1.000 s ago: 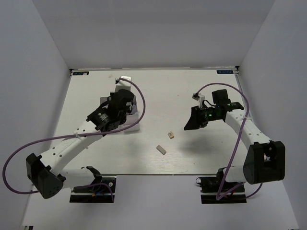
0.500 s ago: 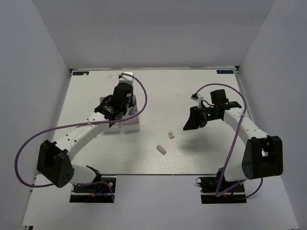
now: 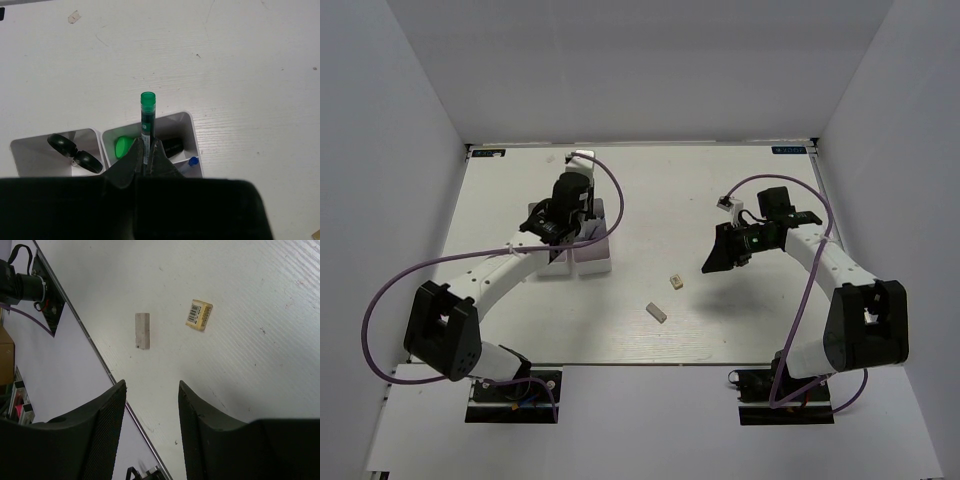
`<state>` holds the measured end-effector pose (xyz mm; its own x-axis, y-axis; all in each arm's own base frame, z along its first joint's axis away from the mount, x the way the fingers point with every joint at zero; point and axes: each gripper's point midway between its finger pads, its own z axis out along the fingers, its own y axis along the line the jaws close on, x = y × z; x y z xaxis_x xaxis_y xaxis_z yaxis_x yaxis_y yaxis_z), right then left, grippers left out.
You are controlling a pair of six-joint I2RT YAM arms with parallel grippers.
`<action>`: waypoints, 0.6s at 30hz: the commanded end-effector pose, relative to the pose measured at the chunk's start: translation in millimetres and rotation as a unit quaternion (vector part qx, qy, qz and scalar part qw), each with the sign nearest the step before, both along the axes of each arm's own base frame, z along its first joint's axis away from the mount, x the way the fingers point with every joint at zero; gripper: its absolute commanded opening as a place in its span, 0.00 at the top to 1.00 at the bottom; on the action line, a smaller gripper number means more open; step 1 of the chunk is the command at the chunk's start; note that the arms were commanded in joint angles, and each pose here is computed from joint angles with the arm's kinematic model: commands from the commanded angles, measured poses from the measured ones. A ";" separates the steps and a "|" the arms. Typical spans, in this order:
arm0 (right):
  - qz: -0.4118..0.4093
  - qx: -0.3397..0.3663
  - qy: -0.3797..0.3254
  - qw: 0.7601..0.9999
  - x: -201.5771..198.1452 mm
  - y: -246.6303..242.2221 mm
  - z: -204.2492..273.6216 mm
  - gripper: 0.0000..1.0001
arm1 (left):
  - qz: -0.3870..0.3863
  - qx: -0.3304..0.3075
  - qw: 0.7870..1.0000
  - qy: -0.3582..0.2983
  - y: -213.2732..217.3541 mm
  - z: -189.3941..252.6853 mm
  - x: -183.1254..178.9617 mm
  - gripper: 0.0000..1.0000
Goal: Sort the stationery into containers
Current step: Place the pen in the storage box.
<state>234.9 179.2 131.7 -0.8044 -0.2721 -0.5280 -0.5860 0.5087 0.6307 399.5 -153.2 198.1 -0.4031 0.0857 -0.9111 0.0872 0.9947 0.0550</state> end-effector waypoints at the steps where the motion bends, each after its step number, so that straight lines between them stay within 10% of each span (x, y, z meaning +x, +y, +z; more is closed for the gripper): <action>1: 0.011 0.008 -0.007 1.000 -0.5 2.1 0.0 0.50 | -0.024 -0.008 0.999 -0.035 -5.7 10.2 7.8 1.00; 11: 0.015 0.009 -0.005 1.000 0.2 2.1 -1.9 0.49 | -0.054 -0.005 0.998 -0.041 -11.1 -10.5 3.5 1.00; 18: 0.015 0.011 0.000 1.000 -0.6 1.9 -2.0 0.48 | -0.041 -0.011 0.999 -0.032 -2.1 -23.0 -7.9 0.78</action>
